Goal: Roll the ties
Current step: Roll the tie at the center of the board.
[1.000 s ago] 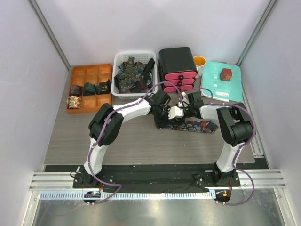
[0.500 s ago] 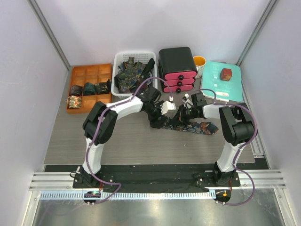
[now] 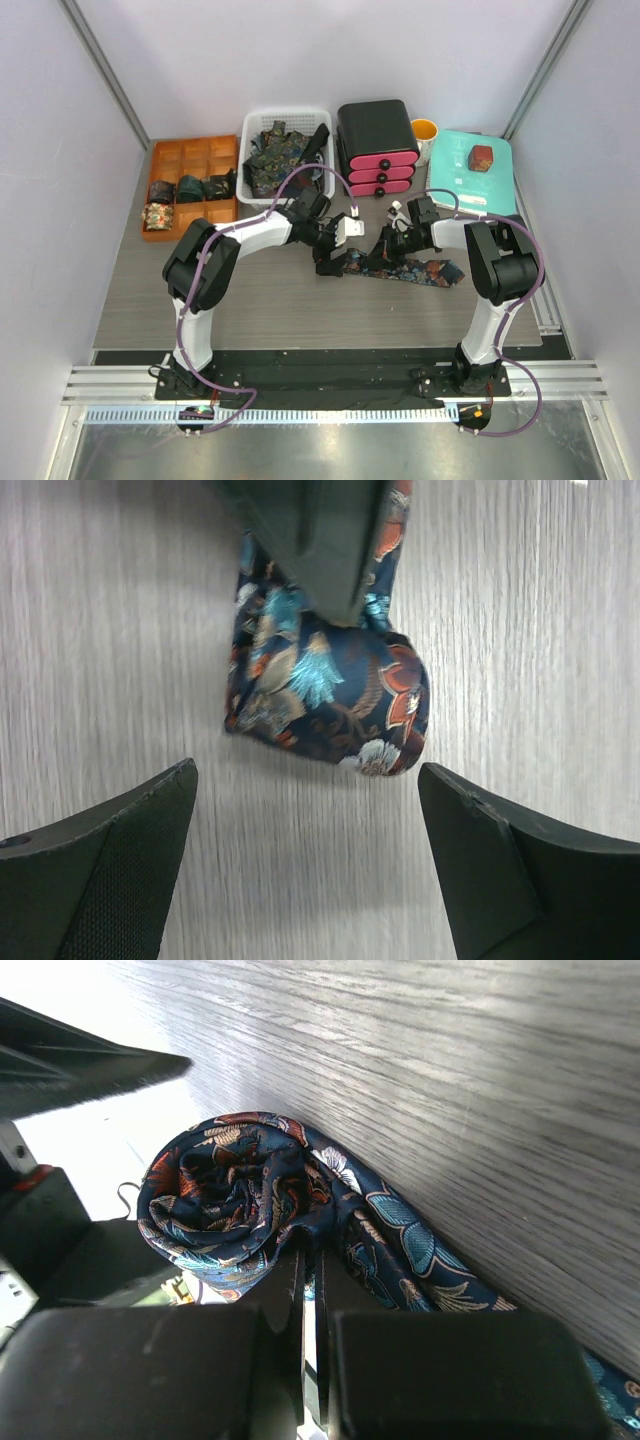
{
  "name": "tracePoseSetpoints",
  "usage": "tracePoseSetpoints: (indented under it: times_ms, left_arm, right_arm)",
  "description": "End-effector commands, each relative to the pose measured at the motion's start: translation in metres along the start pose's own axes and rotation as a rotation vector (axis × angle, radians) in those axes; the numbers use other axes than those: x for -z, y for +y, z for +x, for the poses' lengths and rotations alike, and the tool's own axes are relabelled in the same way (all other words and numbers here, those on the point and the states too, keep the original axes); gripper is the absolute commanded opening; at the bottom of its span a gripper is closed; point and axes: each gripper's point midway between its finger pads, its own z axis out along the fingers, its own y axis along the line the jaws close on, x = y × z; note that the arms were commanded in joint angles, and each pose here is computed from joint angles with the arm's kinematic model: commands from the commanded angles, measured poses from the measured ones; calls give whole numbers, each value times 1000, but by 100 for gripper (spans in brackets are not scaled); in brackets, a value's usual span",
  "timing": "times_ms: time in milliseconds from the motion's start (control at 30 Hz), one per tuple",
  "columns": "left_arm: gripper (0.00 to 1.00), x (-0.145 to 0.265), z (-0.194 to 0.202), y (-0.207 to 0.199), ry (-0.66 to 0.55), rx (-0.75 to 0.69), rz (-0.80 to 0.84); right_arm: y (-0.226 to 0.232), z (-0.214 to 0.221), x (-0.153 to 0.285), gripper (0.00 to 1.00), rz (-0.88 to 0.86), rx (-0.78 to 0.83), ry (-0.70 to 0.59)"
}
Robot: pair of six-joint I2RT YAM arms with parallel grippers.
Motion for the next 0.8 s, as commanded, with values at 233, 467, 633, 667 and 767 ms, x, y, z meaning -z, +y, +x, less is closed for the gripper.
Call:
tracePoseSetpoints:
  times_ms: [233,467,633,667,767]
  left_arm:
    - [89,-21,-33,8,-80,-297,-55]
    - [92,-27,-33,9,-90,-309,-66]
    - [84,-29,-34,0,-83,-330,-41]
    - [75,-29,-28,-6,-59,-321,-15]
    - [54,-29,-24,-12,-19,-325,18]
  right_arm:
    - [-55,14,-9,1,206,-7,29]
    - [-53,14,-9,1,191,-2,32]
    - [-45,7,-12,1,170,17,22]
    - [-43,5,-12,1,163,20,18]
    - [-34,-1,-13,1,140,28,7]
